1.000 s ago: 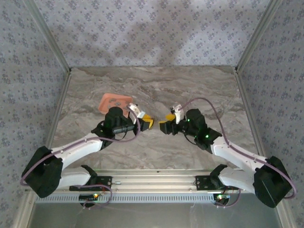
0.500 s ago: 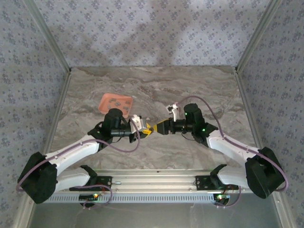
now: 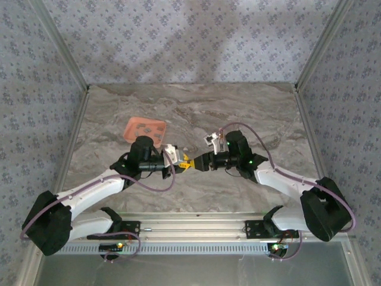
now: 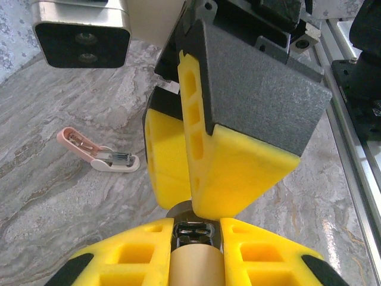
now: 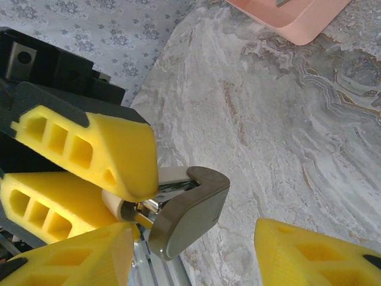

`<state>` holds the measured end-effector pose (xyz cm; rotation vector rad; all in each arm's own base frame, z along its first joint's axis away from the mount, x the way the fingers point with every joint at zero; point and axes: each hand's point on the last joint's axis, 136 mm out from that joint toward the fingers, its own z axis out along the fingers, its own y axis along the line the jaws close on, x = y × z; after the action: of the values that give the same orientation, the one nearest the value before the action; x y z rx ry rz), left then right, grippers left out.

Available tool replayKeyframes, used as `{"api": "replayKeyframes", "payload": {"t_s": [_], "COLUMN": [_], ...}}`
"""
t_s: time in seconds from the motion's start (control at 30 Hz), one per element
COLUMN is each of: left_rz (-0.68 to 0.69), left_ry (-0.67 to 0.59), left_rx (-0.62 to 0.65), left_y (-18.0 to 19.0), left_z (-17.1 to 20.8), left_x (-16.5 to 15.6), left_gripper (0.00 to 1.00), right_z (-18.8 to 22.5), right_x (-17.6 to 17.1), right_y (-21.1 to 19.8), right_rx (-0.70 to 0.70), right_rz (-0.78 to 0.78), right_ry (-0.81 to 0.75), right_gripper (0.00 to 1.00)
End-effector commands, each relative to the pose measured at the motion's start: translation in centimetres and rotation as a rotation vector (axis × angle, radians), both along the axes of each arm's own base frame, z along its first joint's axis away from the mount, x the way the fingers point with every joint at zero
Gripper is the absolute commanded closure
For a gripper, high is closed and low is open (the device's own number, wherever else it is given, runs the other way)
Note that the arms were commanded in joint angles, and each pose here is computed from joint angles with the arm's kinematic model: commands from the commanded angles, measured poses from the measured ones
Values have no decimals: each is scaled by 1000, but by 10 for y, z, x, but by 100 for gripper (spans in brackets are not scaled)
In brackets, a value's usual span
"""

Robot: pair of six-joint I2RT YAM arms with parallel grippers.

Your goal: Load the staples into the stapler

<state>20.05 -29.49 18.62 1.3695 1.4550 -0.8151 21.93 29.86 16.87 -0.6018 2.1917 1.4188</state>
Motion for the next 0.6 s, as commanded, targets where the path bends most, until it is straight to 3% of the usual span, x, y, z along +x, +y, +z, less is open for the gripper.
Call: {"api": "replayKeyframes", "payload": {"t_s": [0.0,0.3,0.57], "left_rz": [-32,-43,-18], "left_ry": [-53,-64,-68], "left_rx": [-53,-82,-105], "left_y": [-2,-2,0], "left_z": [19,29,37], "left_x": [-4,-7,-6], "left_gripper": [98,98,98], "right_z": [2,-60,-70], "right_x": [1,15,30], "right_y": [4,-24,-12], "right_rx": [-8,-142,-91], "right_rz": [12,-113,-133], "right_ry": [7,99,111], "right_gripper": [44,48,48]}}
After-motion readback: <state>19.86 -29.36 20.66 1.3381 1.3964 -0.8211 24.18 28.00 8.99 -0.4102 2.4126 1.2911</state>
